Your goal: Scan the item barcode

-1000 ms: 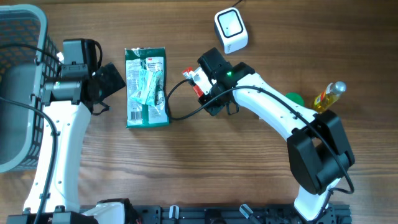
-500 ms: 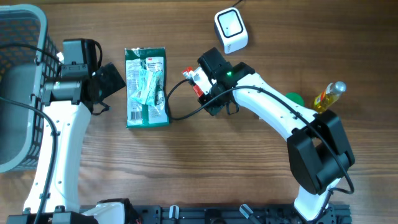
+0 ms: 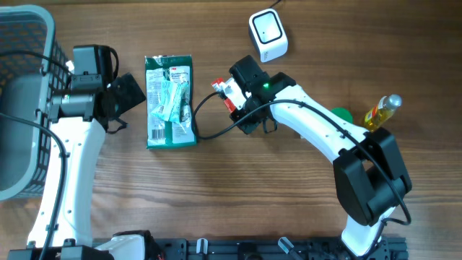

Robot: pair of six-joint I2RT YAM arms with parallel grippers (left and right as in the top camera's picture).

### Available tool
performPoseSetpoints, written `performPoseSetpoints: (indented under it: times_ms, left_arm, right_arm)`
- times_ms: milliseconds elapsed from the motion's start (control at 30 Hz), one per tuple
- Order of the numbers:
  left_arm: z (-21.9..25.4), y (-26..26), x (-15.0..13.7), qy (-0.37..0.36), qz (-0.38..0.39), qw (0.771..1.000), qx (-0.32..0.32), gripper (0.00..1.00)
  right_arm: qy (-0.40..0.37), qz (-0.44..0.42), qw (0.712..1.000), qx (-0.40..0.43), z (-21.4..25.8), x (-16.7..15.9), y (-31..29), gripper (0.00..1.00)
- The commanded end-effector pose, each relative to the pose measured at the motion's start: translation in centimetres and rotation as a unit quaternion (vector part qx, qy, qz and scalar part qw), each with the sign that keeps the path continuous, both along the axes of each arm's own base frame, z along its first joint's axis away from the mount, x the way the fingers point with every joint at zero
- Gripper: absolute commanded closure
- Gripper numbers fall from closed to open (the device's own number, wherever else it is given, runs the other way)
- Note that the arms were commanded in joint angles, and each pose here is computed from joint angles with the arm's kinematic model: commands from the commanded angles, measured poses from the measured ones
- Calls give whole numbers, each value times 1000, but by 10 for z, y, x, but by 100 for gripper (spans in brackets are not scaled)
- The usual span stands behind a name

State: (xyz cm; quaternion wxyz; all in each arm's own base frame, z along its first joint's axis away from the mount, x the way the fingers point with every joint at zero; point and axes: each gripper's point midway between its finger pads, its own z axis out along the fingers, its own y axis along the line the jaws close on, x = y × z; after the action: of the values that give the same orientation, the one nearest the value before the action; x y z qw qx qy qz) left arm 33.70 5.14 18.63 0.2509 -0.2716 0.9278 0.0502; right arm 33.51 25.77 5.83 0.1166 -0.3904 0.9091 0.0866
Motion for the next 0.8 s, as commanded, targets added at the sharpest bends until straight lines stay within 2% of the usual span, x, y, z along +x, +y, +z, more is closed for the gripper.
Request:
performPoseSetpoints:
  times_ms: [0,133,367,467,533,633,767]
  left_arm:
    - [0,-2,1,1,-6,1000,1,0]
    - [0,-2,1,1,-6,1000,1,0]
    - [0,-2,1,1,-6,1000,1,0]
    - [0,-2,1,1,-6,1000,1,0]
    - [0,-2,1,1,-6,1000,1,0]
    - [0,-2,1,1,-6,1000,1,0]
    - [0,-2,1,1,-6,1000,1,0]
  right_arm:
    - [-28,13,999,7,10,9,5,96]
    - [-77,6,997,-30,21,29,-6,96]
    - [-205,22,973,-102,90,62,-30,96]
    - [-265,61,949,-161,114,77,-44,96]
    - [-310,76,918,-235,131,93,-62,96]
    - [-341,114,885,-296,145,106,-71,96]
    - [-380,126,863,-307,162,128,-75,96]
